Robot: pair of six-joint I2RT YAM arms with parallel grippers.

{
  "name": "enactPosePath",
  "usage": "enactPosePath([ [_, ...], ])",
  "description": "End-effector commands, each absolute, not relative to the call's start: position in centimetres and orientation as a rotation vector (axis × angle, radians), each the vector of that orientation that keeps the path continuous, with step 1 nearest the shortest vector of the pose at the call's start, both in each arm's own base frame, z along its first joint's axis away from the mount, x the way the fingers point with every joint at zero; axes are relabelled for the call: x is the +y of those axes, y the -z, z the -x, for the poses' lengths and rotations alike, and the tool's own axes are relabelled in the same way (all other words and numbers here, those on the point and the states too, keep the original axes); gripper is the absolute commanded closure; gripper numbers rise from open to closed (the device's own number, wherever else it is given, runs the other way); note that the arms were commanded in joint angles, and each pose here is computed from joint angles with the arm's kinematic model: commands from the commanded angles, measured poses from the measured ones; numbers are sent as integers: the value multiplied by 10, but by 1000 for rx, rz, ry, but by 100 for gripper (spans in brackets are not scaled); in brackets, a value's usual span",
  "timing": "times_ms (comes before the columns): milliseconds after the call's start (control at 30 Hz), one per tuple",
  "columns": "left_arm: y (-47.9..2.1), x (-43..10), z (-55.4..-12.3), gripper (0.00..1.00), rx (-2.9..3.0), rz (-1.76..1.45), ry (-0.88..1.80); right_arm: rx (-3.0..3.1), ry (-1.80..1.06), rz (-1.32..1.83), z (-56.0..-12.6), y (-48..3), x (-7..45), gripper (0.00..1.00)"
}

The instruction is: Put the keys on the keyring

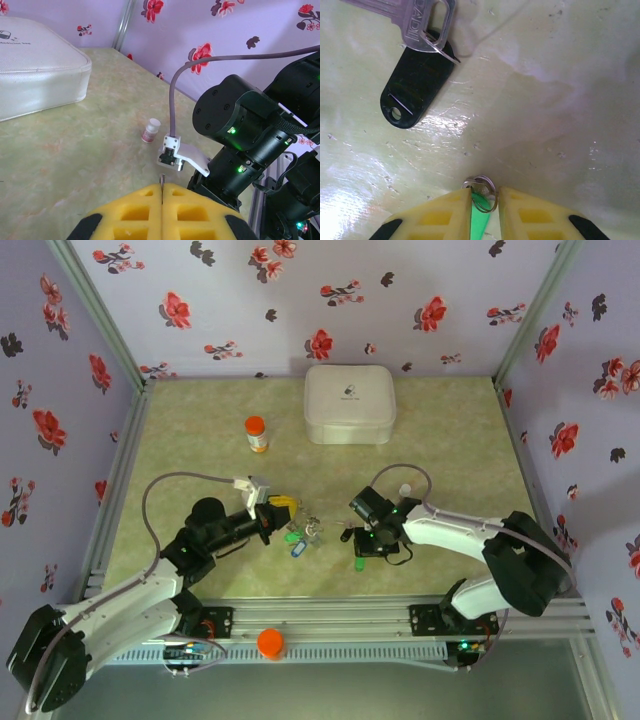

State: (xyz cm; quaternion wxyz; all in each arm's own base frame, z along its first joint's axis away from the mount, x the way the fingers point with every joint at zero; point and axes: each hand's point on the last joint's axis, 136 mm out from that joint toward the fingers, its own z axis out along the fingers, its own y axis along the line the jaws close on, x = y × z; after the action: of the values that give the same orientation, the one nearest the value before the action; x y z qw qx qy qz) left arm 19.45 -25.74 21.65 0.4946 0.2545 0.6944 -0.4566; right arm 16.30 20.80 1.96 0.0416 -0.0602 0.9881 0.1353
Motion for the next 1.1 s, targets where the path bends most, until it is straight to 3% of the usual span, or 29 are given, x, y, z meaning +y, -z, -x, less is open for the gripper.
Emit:
enactPosePath([
  [0,-230,-258,-193,100,1623,-639,1111,3032,-417,162,-164,-19,208,81],
  [467,-227,-258,-193,100,1636,-636,1114,3020,-418,212,-167,-22,211,100],
  [733,-220,-260,-194,100,1693,-640,1108,2925,-450,346,-171,-42,211,100],
  [1067,-218,-264,-190,100,1764,-632,1152,2404,-618,715,-200,-134,239,100],
])
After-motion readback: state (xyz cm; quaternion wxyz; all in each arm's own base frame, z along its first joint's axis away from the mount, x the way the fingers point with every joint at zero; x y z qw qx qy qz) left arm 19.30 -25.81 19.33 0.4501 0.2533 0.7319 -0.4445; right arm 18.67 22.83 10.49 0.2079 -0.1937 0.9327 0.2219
